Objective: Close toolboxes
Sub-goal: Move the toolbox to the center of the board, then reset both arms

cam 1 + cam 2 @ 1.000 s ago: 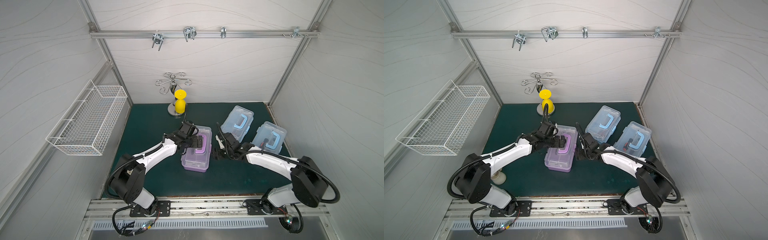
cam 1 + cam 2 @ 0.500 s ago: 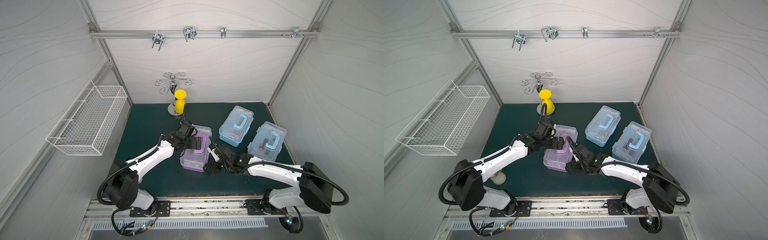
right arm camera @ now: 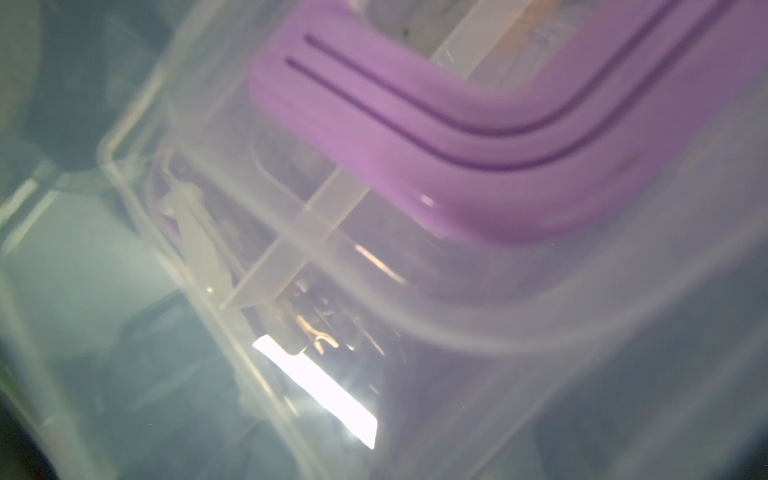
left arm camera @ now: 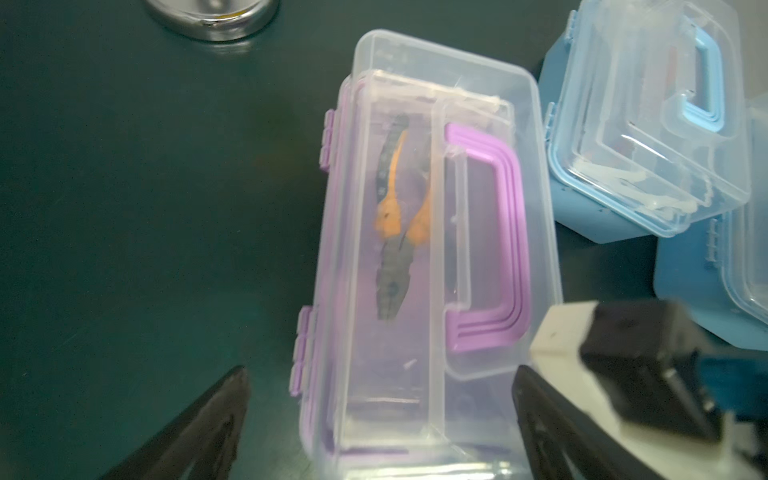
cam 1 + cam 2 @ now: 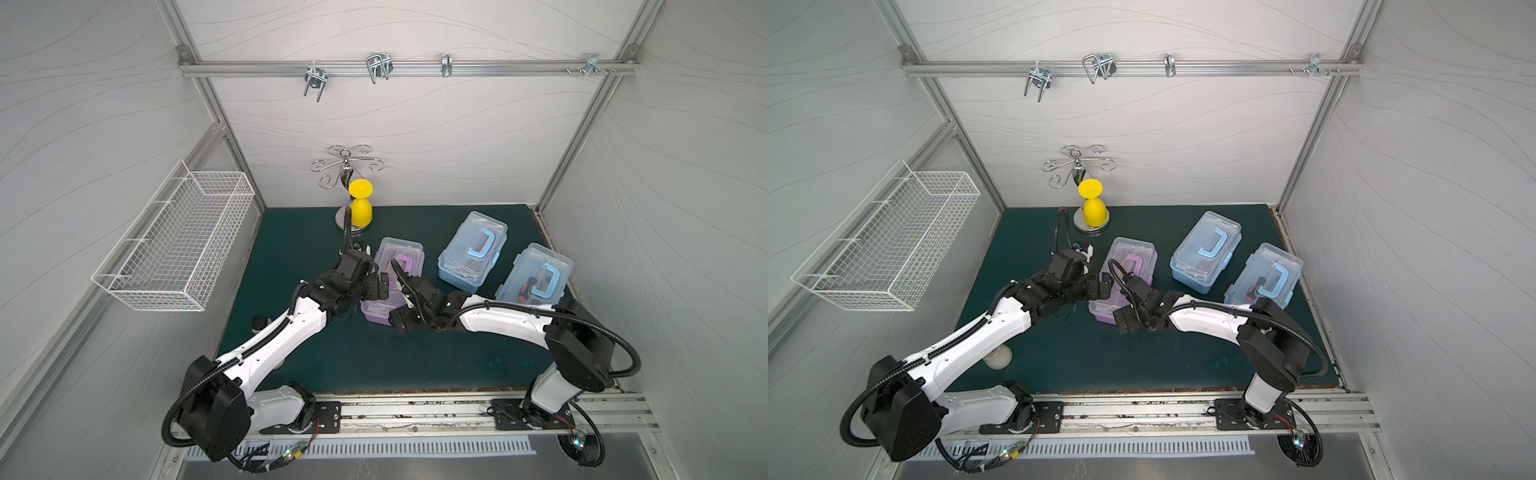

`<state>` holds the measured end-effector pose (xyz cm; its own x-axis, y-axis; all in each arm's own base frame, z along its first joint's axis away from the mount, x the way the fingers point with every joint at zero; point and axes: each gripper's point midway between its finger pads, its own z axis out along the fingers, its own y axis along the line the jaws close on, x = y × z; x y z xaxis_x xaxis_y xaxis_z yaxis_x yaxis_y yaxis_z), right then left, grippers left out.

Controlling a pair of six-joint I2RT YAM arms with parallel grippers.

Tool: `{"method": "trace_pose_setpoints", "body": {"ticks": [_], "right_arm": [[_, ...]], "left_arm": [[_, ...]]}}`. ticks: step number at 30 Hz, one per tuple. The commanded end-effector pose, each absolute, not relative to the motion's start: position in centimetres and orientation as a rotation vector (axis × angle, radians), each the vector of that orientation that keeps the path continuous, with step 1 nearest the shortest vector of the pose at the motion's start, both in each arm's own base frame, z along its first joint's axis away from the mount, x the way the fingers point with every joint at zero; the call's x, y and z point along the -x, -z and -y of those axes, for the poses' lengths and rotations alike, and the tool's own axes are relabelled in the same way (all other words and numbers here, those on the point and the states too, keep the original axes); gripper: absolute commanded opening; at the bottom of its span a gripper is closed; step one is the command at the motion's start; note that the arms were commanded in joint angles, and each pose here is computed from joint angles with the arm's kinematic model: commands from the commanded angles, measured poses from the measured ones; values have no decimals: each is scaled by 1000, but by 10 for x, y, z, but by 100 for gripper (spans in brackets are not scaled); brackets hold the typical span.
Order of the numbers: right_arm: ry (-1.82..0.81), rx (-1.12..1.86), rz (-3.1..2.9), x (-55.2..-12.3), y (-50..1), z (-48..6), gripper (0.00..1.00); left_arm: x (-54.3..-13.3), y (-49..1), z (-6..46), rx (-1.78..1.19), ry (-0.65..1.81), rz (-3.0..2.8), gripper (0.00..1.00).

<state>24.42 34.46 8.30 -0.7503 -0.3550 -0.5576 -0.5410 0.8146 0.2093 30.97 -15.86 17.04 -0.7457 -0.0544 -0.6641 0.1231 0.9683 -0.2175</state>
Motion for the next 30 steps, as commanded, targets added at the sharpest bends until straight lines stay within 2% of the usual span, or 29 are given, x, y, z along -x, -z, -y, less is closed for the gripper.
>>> {"method": "trace_pose_setpoints", "body": {"ticks": [1,10,19,24,30], "right_arm": [[-396,519,-2481,-284,-88,-329,99],[-362,425,-2526,-327,-81,-307,99],[-482,607,-2397,-282,-97,-304,99],[-339,535,-2366,-273,-106,-250,99],[-126,337,-2355,-290,-121,-170,99]], "left_arm": [[-316,-179,139,48,291,-2332,99],[-310,-183,96,197,211,-2224,99],[-309,-171,70,304,123,-2203,99],[-308,-164,45,378,10,-2184,99],[-306,-157,7,498,-172,-2140,99]]}}
